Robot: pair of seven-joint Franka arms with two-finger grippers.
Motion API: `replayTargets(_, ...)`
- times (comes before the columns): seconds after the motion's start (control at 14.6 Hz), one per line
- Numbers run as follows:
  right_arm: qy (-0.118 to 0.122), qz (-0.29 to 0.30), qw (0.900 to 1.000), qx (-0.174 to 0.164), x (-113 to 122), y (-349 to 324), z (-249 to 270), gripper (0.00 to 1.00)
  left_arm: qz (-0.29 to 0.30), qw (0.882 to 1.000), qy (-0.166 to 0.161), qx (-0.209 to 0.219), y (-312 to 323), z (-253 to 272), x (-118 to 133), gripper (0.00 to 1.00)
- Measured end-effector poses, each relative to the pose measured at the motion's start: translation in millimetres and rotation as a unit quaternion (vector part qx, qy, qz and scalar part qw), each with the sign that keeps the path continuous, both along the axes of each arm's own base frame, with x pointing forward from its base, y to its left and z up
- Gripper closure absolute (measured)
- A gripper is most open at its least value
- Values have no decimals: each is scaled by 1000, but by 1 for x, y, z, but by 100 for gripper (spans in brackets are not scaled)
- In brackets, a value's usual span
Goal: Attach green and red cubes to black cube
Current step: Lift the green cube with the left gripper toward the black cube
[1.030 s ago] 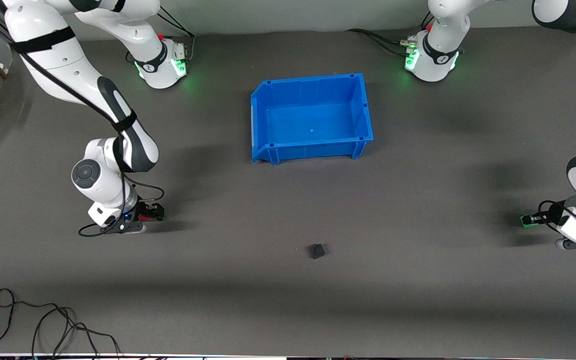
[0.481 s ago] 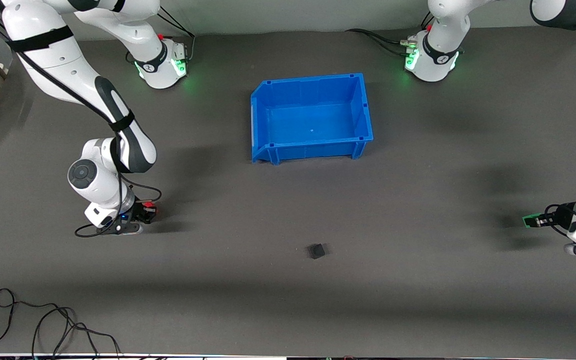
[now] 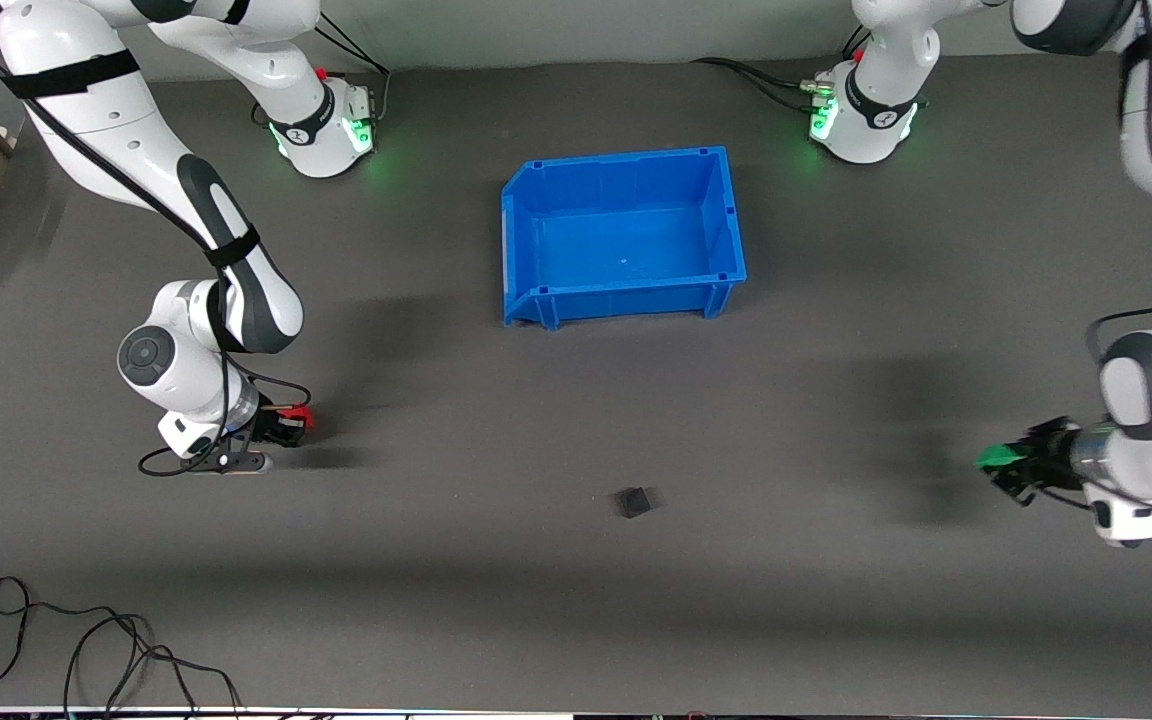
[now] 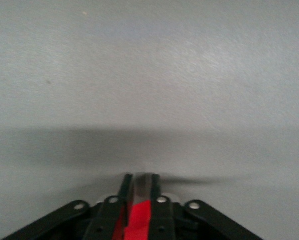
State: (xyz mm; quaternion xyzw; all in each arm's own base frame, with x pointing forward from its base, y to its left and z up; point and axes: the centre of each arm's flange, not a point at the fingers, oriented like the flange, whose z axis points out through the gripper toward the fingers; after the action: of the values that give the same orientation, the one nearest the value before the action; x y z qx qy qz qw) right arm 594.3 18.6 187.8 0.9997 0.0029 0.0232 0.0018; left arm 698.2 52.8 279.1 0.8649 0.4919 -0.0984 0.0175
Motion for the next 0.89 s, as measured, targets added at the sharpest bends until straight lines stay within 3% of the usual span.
replayTargets(0.27,9,9,1000,5,9,12,11,37,179,984,-6,2,-71,6,11,60)
replayTargets(0.55,17,72,997,3,6,11,7,0,254,967,-20,5,-174,5,10,60)
replayTargets(0.89,26,109,994,3,3,6,1,0,303,953,-32,-3,-292,-25,-10,60)
